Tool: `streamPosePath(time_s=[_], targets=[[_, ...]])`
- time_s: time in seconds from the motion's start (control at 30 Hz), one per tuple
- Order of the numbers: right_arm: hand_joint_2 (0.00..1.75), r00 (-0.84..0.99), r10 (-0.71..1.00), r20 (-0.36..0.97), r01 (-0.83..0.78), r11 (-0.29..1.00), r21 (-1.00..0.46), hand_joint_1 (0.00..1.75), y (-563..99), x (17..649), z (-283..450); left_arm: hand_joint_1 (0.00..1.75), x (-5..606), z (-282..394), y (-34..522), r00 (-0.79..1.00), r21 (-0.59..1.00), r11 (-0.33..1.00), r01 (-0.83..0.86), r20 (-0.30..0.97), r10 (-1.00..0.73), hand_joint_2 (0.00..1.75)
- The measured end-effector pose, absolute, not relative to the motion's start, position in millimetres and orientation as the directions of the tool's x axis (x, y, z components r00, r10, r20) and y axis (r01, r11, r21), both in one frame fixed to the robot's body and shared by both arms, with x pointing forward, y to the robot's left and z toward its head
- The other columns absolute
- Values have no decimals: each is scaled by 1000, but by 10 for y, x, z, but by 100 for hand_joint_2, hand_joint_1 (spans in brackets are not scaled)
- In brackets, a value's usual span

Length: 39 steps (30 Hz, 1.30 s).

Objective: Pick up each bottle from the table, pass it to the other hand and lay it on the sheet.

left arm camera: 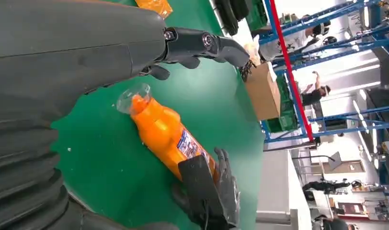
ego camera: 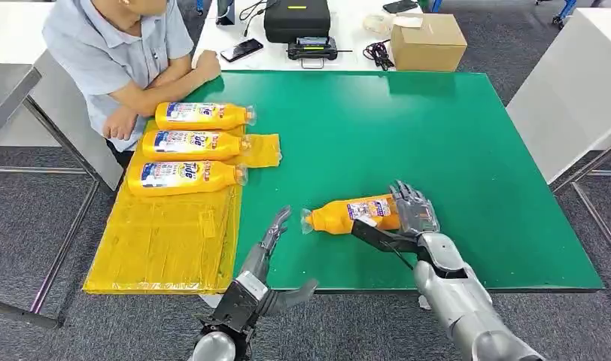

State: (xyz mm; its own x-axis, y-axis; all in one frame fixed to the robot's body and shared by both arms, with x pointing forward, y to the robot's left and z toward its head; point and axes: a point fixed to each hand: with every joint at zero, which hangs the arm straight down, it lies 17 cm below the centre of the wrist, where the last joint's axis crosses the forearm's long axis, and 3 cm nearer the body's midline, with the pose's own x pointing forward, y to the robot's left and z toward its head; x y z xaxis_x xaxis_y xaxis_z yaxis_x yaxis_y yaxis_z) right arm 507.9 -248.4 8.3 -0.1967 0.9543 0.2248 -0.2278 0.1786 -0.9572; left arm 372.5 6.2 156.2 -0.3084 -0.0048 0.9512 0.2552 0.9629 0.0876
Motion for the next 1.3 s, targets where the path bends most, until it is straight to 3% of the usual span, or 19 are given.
streamPosePath(time_s=[0.2,0.5,0.53,0.7,0.73,0.77,0.8,1.3], targets=[[175,-276,930,241,-217,184,-959,0,-2310,5036,103,0,3681,1570,-48,-314,97,951,293,949,0,175],[175,-329,933,146,-192,85,-978,0,-2147,5062,121,0,3664,1615,-114,-331,106,945,309,944,2,175],[175,-329,933,147,-193,85,-977,19,-2142,5065,121,0,3665,1616,-114,-332,106,945,309,943,3,175],[175,-319,933,168,-261,84,-962,19,-2144,5071,35,0,3671,1626,-117,-335,107,945,310,942,3,175],[175,-318,933,168,-265,82,-961,12,-2149,5080,35,0,3673,1629,-118,-336,107,945,310,942,3,175],[175,-317,933,168,-268,82,-960,136,-2152,5084,32,0,3674,1631,-119,-336,107,945,310,942,3,175],[175,-316,934,168,-270,81,-959,169,-2154,5087,30,0,3675,1631,-119,-336,107,945,310,942,3,175],[175,-261,934,243,-405,123,-906,175,-2281,5142,-98,0,3674,1653,-161,-346,110,938,328,938,11,175]])
